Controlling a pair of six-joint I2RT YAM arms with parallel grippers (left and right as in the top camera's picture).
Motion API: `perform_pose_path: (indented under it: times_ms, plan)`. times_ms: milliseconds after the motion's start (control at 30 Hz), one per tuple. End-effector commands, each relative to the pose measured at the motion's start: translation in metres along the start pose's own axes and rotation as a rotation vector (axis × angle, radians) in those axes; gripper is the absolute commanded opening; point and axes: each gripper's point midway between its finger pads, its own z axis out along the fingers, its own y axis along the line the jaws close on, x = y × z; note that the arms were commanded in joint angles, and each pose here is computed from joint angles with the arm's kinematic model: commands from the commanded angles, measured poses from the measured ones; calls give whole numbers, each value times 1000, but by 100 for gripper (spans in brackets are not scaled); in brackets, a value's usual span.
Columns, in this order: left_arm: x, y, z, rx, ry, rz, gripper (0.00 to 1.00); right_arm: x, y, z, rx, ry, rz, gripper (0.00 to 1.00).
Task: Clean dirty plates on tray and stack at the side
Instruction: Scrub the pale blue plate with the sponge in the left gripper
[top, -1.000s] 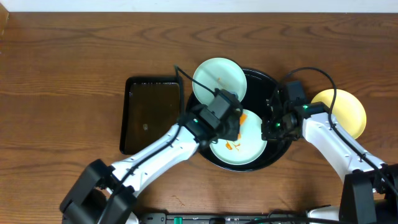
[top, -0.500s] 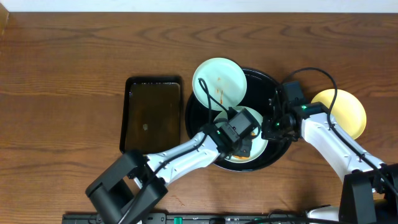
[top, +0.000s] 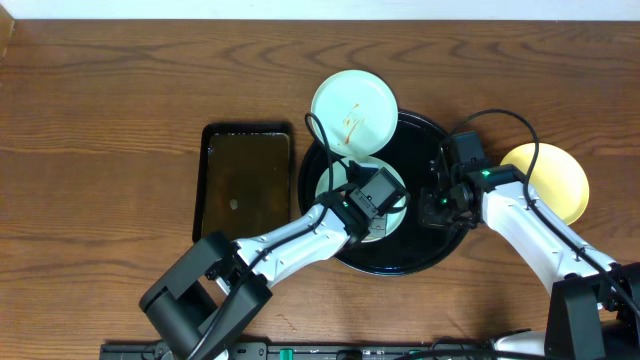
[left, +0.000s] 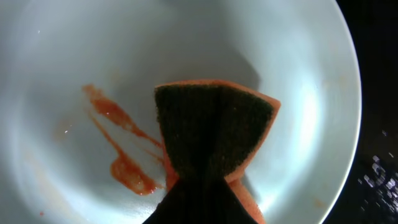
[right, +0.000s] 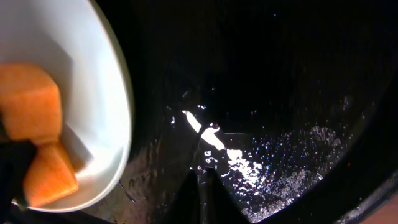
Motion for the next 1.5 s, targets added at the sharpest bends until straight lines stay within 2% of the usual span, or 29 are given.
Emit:
perform_pose_path:
  times_ms: [0, 267, 733, 800, 867, 1033, 1333, 1467]
  plan:
    - [0, 15, 6, -62, -7, 9, 12, -3, 9, -2, -39, -22, 2, 19]
    - [13, 12, 6, -43, 54, 15, 12, -30, 22, 0, -95, -117, -5, 26]
    - [32, -10, 3, 4, 88, 67, 12, -22, 55, 41, -200, -32, -67, 27]
    - [32, -10, 3, 4, 88, 68, 12, -19, 55, 47, -194, -19, -71, 24]
    - [32, -10, 3, 4, 88, 68, 12, -16, 49, 53, -162, -1, -58, 14]
    - [31, -9, 3, 0, 84, 67, 12, -13, 30, 61, -63, 11, -5, 1]
    - [21, 19, 3, -120, 39, 61, 12, -6, 20, 61, -9, 31, 16, 1]
    - [4, 47, 4, -178, 26, -4, 12, -5, 19, 61, -7, 37, 17, 1]
